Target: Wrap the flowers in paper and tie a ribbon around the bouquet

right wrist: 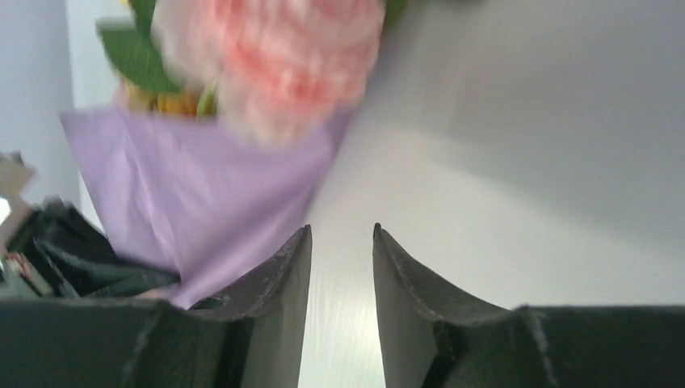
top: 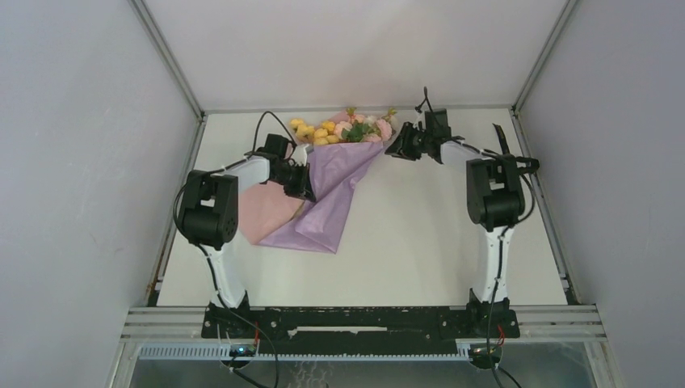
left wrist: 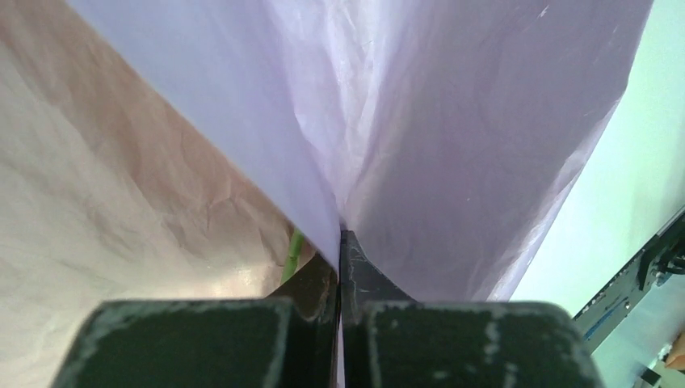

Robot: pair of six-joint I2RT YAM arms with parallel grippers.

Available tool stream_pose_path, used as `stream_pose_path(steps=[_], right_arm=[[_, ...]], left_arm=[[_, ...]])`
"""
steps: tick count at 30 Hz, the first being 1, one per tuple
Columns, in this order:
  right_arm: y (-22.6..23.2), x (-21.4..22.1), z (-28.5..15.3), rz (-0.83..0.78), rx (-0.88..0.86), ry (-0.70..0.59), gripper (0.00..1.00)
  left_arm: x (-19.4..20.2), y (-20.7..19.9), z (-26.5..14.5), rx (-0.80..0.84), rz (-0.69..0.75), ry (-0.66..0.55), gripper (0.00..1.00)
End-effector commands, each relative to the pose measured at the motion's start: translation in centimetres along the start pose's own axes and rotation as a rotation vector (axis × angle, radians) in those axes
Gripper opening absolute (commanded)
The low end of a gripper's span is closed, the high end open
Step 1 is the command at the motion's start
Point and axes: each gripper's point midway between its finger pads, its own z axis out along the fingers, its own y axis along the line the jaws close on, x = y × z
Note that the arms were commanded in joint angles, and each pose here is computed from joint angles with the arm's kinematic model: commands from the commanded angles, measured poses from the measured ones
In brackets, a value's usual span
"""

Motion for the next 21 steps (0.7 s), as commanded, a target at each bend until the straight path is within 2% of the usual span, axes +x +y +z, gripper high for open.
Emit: stream_pose_path(steps=[1, 3, 8, 11, 15, 18, 21], right_arm=[[6.2, 2.2, -6.1, -0.187, -0.015, -0.06, 0.43], [8.5, 7.0, -6.4, -0.24, -0.034, 0.01, 0.41], [15.4, 15.8, -3.7, -0.261, -0.198, 0.144, 0.16], [16.3, 19.9, -1.7, -0.248, -0.202, 0.212, 0.11], [12.2, 24.4, 0.1, -0.196, -0.037, 0.32, 0.02], [7.1, 26.3, -1.4, -0.109, 0.151, 0.418, 0.0], [4.7, 26.9, -3.7, -0.074, 0.215, 0.443, 0.0]], left_arm=[[-2.8, -1.3, -2.1, -0.002, 0.01, -0.114, 0.0], [-2.8, -1.4, -2.0, 0.002, -0.005, -0.118, 0.0], [-3.2, -1.3, -2.4, -0.016, -0.012, -0.142, 0.0], [-3.7, -1.4, -3.1, -0.038, 0.001, -0.172, 0.0], [-3.9, -0.9, -4.1, -0.067, 0.004, -0.192, 0.0], [-4.1, 0.2, -4.8, -0.095, -0.029, -0.206, 0.0], [-4.0, 1.1, -5.0, -0.119, -0.024, -0.207, 0.0]])
